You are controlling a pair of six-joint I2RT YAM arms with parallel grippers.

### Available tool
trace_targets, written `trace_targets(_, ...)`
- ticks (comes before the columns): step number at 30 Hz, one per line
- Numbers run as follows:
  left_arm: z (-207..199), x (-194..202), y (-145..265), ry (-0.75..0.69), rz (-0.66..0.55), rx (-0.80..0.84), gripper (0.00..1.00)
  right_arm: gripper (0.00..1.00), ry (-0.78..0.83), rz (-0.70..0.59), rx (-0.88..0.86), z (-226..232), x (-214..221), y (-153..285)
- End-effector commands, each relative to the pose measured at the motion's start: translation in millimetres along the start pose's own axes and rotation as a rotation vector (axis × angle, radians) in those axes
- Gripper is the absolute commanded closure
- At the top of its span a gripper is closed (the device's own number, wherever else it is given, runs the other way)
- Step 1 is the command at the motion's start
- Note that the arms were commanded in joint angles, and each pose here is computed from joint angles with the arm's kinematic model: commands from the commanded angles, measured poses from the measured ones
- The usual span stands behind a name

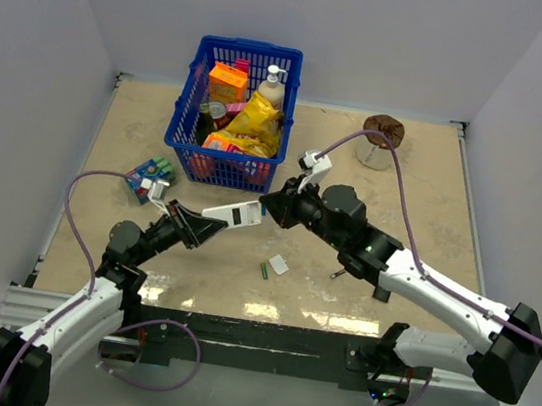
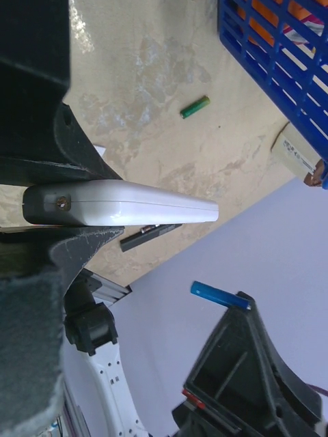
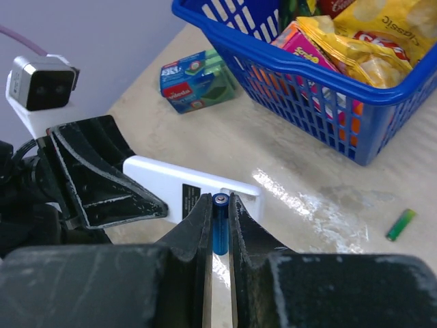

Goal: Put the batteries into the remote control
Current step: Load the battery into the remote control.

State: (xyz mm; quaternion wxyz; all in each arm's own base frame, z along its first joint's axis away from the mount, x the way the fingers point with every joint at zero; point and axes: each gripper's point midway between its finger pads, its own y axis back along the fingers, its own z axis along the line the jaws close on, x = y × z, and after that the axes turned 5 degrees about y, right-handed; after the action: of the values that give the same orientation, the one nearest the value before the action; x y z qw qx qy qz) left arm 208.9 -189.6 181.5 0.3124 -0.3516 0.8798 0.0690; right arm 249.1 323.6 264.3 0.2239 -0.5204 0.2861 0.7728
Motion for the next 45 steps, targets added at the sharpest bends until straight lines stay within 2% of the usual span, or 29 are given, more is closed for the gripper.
trace_targets(1, -13.9, -3.2, 3.7, 0.027, -0.042, 0.078, 1.00, 0.99, -0.024, -0.179, -0.013, 16.7, -33.4, 3.9)
trace_targets(16, -14.9, 0.0, 7.7, 0.063, -0.055, 0.099, 1.00, 0.99, -0.028, -0.210, 0.008, 18.5, -24.6, -6.6)
trace_targets(33, -15.5, -1.4, 7.4, 0.051, -0.059, 0.101, 1.00, 0.99, -0.008, -0.136, 0.008, 18.6, -0.9, -23.0)
trace_targets(45, -17.9, -1.8, 8.9, 0.049, -0.069, 0.117, 1.00, 0.95, 0.000, -0.101, 0.020, 14.2, 11.0, -21.6)
